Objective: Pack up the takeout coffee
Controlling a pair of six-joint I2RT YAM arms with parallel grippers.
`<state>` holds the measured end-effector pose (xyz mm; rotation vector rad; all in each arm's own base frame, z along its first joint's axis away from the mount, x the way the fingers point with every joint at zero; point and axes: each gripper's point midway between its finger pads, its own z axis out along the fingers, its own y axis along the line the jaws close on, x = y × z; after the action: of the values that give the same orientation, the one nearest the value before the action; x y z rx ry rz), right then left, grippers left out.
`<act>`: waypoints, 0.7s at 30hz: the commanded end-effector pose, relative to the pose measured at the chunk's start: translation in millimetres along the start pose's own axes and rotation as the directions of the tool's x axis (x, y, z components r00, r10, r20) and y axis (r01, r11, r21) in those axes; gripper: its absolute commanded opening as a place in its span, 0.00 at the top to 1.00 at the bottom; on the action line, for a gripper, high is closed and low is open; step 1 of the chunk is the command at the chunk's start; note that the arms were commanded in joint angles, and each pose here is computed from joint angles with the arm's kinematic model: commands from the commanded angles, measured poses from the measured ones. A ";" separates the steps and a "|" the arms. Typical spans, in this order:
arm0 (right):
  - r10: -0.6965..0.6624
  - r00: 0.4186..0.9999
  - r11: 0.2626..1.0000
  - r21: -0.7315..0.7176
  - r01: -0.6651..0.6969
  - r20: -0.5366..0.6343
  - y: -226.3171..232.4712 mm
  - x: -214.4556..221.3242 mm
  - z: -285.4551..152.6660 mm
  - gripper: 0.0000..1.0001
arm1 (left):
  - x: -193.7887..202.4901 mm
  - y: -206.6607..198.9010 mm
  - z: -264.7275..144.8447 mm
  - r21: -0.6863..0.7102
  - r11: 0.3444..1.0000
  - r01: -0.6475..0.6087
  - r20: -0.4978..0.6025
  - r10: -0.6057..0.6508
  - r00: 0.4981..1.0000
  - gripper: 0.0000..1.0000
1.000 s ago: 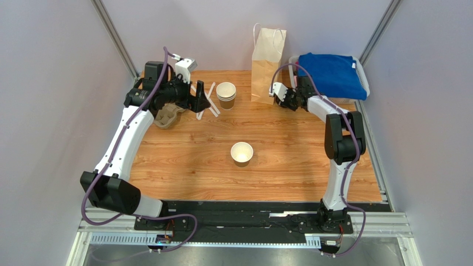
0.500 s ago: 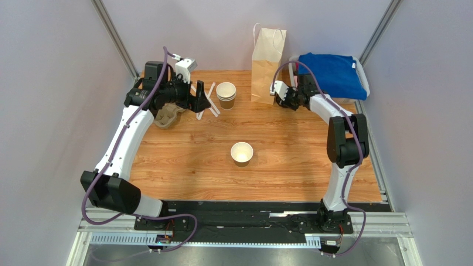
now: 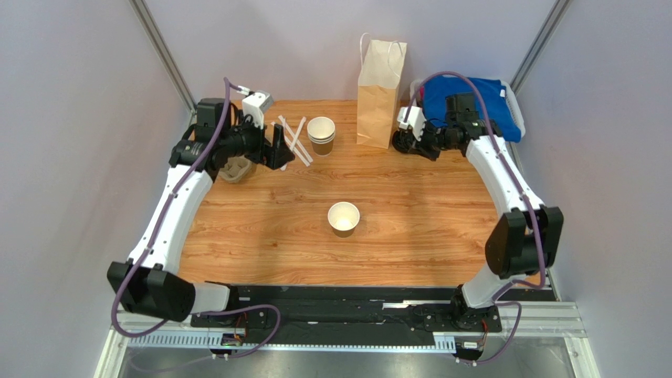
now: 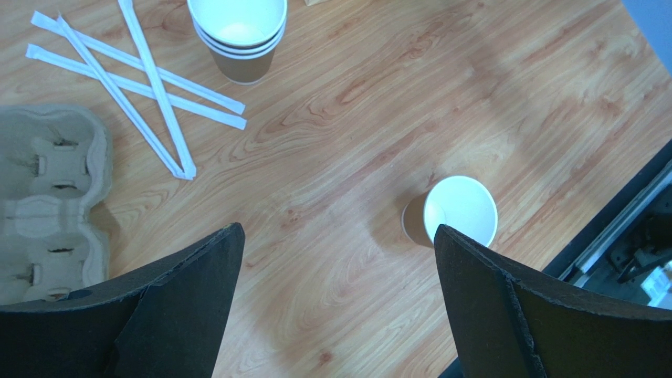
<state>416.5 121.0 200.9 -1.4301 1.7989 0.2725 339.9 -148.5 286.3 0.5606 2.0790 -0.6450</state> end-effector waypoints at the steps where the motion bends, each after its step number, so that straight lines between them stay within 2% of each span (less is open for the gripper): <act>1: 0.161 0.982 0.975 -0.172 -0.142 0.098 74.3 -36.5 -54.5 1.00 | -27.7 -28.4 -36.9 0.034 0.964 -0.264 0.194 0.253 0.948 0.01; 2: 0.184 0.970 0.964 -0.222 -0.146 0.161 90.7 -54.8 -67.4 1.00 | -26.6 -47.7 -41.6 0.122 0.940 -0.319 0.227 0.287 0.931 0.01; 4: 0.315 0.934 0.912 -0.325 -0.249 0.168 118.6 -66.8 -80.1 1.00 | -24.8 -70.2 -51.5 0.191 0.884 -0.427 0.270 0.371 0.888 0.01; 6: 0.415 0.890 0.839 -0.459 -0.292 0.191 151.5 -87.5 -96.1 1.00 | -21.2 -96.8 -57.2 0.258 0.815 -0.518 0.300 0.442 0.845 0.01; 7: 0.451 0.871 0.810 -0.500 -0.307 0.195 160.7 -94.3 -101.6 1.00 | -21.4 -102.2 -57.7 0.248 0.771 -0.586 0.322 0.505 0.801 0.01; 8: 0.526 0.827 0.743 -0.580 -0.333 0.199 174.7 -107.7 -110.3 1.00 | -22.7 -105.5 -58.4 0.231 0.754 -0.615 0.330 0.533 0.779 0.01; 9: 0.551 0.806 0.722 -0.610 -0.328 0.219 180.7 -117.3 -118.7 1.00 | -27.1 -118.6 -60.9 0.215 0.718 -0.662 0.379 0.563 0.734 0.01; 10: 0.589 0.777 0.688 -0.642 -0.339 0.222 183.6 -125.4 -124.4 1.00 | -31.0 -123.6 -61.8 0.199 0.720 -0.665 0.404 0.558 0.725 0.01; 11: 0.688 0.703 0.577 -0.722 -0.382 0.178 191.8 -138.9 -136.7 1.00 | -38.2 -124.5 -63.3 0.147 0.726 -0.672 0.429 0.565 0.704 0.01; 12: 0.692 0.688 0.577 -0.741 -0.343 0.220 184.5 -151.1 -141.2 1.00 | -48.7 -138.7 -68.1 0.094 0.699 -0.709 0.512 0.577 0.636 0.01; 13: 0.709 0.670 0.550 -0.767 -0.330 0.220 185.7 -160.2 -149.9 1.00 | -56.6 -139.7 -70.5 0.028 0.695 -0.719 0.534 0.597 0.599 0.01; 14: 0.761 0.632 0.455 -0.813 -0.364 0.144 188.5 -170.9 -160.7 1.00 | -62.0 -145.7 -73.4 -0.013 0.676 -0.737 0.558 0.617 0.555 0.01; 15: 0.730 0.654 0.495 -0.812 -0.309 0.196 184.6 -180.2 -166.0 1.00 | -68.4 -164.1 -78.2 -0.036 0.641 -0.767 0.605 0.624 0.494 0.01; 19: 0.745 0.657 0.388 -0.876 -0.285 0.117 196.1 -200.4 -184.9 1.00 | -84.1 -188.5 -83.8 -0.122 0.587 -0.800 0.655 0.654 0.380 0.01; 20: 0.741 0.664 0.356 -0.897 -0.261 0.100 201.8 -204.9 -189.6 1.00 | -85.0 -193.5 -83.1 -0.151 0.557 -0.817 0.659 0.673 0.337 0.01; 21: 0.737 0.666 0.359 -0.902 -0.242 0.115 206.7 -209.4 -197.8 1.00 | -83.6 -207.7 -84.9 -0.168 0.528 -0.833 0.688 0.668 0.285 0.02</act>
<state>196.4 218.3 354.1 -0.9534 1.7833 1.6635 210.4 -255.9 400.8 1.2054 1.0682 -0.5540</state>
